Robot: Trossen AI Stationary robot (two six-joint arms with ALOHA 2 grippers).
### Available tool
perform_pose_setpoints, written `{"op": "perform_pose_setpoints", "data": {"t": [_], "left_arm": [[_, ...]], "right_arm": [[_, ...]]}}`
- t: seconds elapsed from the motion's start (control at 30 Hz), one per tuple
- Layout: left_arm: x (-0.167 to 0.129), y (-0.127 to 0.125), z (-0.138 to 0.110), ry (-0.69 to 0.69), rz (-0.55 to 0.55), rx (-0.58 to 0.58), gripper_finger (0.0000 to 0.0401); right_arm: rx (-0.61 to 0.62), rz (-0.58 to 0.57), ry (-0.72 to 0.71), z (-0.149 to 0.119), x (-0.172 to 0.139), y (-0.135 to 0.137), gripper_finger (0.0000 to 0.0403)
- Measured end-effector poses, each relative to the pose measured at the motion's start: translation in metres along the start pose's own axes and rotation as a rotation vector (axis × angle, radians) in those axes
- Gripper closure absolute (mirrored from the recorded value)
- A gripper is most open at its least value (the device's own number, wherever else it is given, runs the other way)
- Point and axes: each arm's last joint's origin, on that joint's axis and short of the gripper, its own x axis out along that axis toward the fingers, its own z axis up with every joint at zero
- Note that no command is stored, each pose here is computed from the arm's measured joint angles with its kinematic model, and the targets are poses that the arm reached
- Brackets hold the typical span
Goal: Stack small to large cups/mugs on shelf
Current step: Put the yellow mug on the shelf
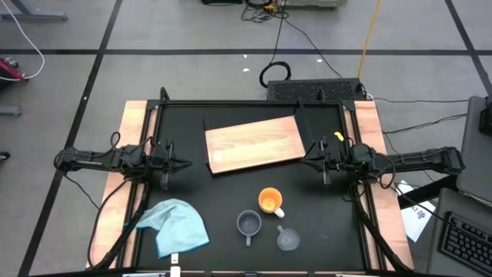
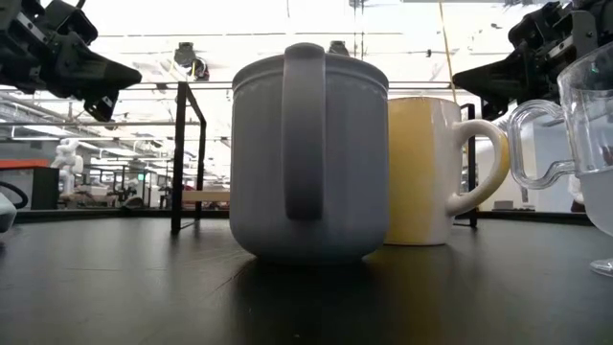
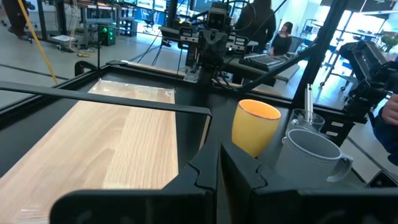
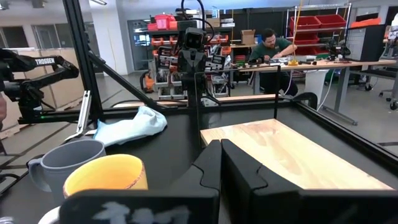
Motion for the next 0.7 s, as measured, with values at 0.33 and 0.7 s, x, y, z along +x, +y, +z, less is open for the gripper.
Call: {"op": "perform_pose_setpoints", "data": {"t": [0.33,0.7], "left_arm": [[0.0,0.0,0.0,0.002,0.0,0.0,0.038],[0.0,0.0,0.0,0.004,-0.001,-0.009,0.038]], "right_arm": [[-0.078,0.078,0.036,0.001,0.001,0.002,0.0398],[-0.063,0.089,0.183,0.062,0.024,0.007,0.0263]]}}
